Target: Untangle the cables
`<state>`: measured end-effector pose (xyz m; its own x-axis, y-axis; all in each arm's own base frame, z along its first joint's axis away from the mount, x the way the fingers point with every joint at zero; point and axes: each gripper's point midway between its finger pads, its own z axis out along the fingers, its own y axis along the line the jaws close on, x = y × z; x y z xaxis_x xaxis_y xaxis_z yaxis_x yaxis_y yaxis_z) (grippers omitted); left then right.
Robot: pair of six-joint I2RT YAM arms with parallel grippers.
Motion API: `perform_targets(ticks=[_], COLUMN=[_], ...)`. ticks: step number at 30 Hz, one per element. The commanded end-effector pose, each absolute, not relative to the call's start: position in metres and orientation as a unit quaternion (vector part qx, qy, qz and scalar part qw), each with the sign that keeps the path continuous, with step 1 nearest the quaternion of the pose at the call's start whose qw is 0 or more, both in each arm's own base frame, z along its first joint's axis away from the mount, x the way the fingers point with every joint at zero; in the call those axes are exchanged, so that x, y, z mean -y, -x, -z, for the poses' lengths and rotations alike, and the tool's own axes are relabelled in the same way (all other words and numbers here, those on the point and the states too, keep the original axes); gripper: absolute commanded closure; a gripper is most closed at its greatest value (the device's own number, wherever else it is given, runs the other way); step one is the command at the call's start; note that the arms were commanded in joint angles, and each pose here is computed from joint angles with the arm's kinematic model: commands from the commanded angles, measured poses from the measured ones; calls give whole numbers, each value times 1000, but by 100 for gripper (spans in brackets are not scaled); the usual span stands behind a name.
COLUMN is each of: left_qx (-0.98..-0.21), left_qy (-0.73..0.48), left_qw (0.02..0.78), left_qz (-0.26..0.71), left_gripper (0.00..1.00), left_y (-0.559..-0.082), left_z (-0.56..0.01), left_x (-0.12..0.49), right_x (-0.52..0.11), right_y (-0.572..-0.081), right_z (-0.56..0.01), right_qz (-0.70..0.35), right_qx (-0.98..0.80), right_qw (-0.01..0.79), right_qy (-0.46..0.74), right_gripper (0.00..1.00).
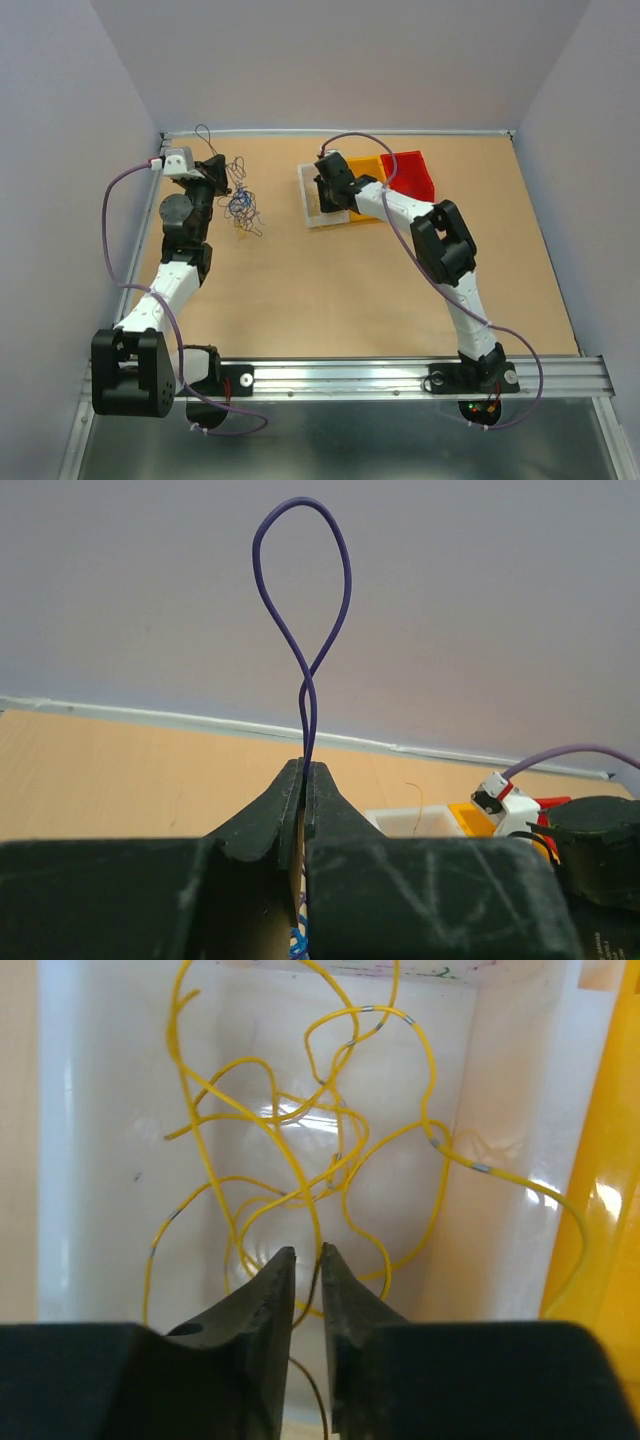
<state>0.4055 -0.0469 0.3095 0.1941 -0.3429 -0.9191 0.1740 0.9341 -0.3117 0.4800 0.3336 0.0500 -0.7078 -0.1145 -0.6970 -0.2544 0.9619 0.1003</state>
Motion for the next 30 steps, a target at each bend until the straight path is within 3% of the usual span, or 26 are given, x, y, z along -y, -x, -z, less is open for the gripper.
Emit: perform_targets(ticks=[1,4,9,12,13,14,16,23,30], left_qx=[-574,-574,-577,-577,-576,-574,-574,-552,-508], left_qy=[34,21,-11,-67,-88,-118,-135,-189,-288], left_qw=[799,799,796,786,783,775,772,776,756], left_qz=[175,177,183,211,217,234,238,240,296], left_gripper=[100,100,100,100,100,100,100,100,100], left_y=[-397,-396,-395,-390,-388,-383,-380,-361,-317], left_z=[-339,-340,-337,-335,-334,-333,-331,-336,-346], left_x=[57,64,77,98,105,117,124,143,178], right_x=[-352,-349,-333,-332,-328,-324,-317,-288,-312], right_y=[-484,-482,-469,-447,-438,-423,-410,-341,-287], right_z=[-141,-185,-239,-231,-245,-222,-234,-192,-191], right_qz=[-158,-171,-179,-198,-209,-204,-215,-252,-406], right_qx=[-886,-869,-848,-856,-850,-862,-851,-853,-770], right_qw=[421,452,489,466,472,451,467,441,459], right_qy=[110,103,95,104,103,109,109,122,178], right_gripper=[75,65,40,31,22,19,9,8,9])
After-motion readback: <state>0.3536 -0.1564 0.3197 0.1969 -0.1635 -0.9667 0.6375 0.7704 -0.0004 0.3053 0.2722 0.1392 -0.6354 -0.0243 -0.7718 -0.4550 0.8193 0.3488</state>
